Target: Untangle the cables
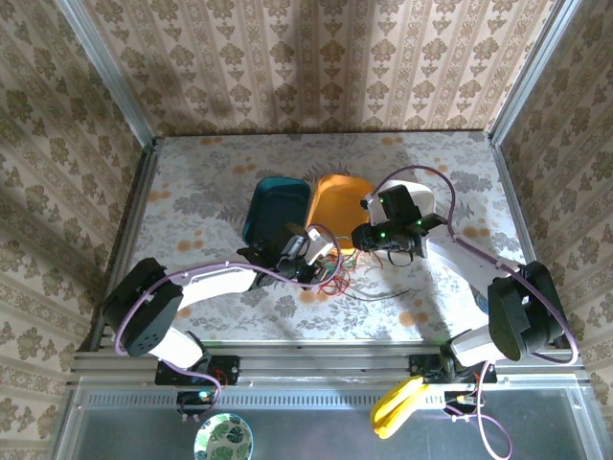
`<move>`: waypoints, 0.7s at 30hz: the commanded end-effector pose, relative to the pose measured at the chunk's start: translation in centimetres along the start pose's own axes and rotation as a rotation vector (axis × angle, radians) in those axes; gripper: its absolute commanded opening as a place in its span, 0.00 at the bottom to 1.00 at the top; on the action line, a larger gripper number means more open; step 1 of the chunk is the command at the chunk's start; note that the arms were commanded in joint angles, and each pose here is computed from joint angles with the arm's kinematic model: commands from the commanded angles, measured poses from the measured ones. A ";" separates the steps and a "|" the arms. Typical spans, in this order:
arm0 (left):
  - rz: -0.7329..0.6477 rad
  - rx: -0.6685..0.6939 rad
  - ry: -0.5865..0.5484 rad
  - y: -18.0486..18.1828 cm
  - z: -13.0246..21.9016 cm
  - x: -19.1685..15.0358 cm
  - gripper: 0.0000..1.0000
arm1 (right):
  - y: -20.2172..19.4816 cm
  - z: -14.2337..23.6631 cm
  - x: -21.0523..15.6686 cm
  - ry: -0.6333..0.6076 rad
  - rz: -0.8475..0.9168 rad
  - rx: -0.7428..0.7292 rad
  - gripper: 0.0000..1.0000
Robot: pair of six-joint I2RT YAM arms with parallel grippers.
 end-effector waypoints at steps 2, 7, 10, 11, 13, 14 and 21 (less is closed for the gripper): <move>-0.028 -0.009 0.010 -0.3 -0.1 0.3 0.00 | 0.3 0.6 1.4 -0.041 0.020 -0.015 0.09; -0.026 -0.006 0.013 -0.3 -0.2 0.2 0.00 | 1.2 5.5 4.2 -0.194 0.062 -0.069 0.04; -0.026 -0.006 0.014 -0.3 -0.2 0.2 0.00 | 1.7 9.7 6.5 -0.326 0.078 -0.120 0.03; -0.028 -0.005 0.018 -0.3 -0.3 0.1 0.00 | 1.8 11.0 7.2 -0.366 0.086 -0.137 0.03; -0.029 -0.005 0.018 -0.3 -0.3 0.1 0.00 | 1.8 13.9 8.5 -0.454 0.103 -0.196 0.03; -0.029 -0.004 0.020 -0.3 -0.3 0.0 0.00 | 1.8 15.2 9.1 -0.491 0.110 -0.219 0.03; -0.033 0.002 0.016 -0.4 -0.1 0.1 0.00 | -0.1 21.3 12.8 -0.683 0.113 -0.375 0.04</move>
Point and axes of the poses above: each hand's point on the last joint's axis, 136 mm out from that joint toward the fingers, its own z axis back along the fingers, its own y axis along the line the jaws close on, x = y × z, the point moved 6 cm from there along z, back along the fingers, and after that the axes turned 10 degrees about z, right-handed, at the moved point
